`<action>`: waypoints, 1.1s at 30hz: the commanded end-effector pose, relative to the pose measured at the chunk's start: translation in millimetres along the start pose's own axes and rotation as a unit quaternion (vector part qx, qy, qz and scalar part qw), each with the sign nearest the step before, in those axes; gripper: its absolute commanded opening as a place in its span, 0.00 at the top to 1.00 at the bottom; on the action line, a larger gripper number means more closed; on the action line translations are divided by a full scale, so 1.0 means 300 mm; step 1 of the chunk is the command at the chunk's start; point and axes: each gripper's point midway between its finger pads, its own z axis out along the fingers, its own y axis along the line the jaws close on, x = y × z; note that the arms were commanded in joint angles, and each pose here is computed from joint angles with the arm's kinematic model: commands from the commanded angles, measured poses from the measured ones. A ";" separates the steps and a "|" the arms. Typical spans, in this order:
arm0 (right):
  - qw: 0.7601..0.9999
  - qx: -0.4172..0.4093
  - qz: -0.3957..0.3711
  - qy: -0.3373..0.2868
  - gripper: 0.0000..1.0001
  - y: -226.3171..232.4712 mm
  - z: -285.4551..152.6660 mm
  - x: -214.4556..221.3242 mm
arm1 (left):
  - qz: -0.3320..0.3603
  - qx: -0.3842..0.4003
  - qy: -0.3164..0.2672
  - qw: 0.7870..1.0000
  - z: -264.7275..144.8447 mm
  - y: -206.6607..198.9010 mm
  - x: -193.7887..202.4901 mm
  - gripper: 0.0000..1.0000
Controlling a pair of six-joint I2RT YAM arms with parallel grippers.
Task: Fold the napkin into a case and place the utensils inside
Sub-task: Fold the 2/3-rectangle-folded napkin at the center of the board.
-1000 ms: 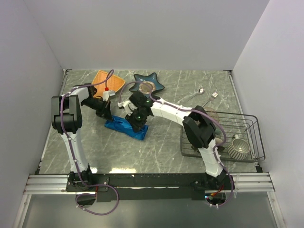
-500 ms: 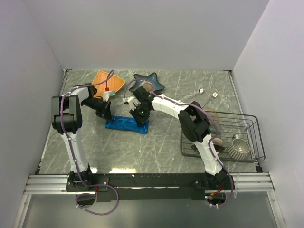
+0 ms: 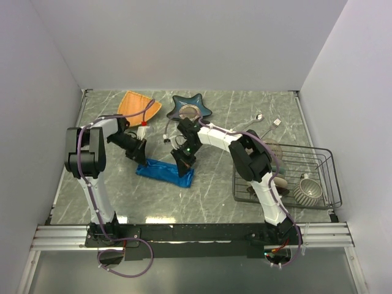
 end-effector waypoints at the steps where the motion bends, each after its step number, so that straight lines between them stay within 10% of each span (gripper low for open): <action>1: 0.995 -0.058 0.053 0.066 1.00 0.104 0.007 0.163 | 0.052 -0.015 0.042 0.998 0.015 -0.027 0.065 0.99; 10: 0.989 -0.070 0.115 0.068 1.00 0.111 0.015 0.207 | 0.077 -0.012 0.049 0.996 0.050 -0.045 0.080 0.99; 17: 0.992 -0.051 0.089 -0.066 0.44 0.181 -0.164 0.009 | 0.091 0.001 0.043 0.995 0.048 -0.060 0.072 0.99; 33: 0.960 -0.108 0.072 -0.249 0.27 0.233 -0.117 -0.375 | 0.104 0.066 0.011 0.992 -0.002 -0.159 0.027 0.99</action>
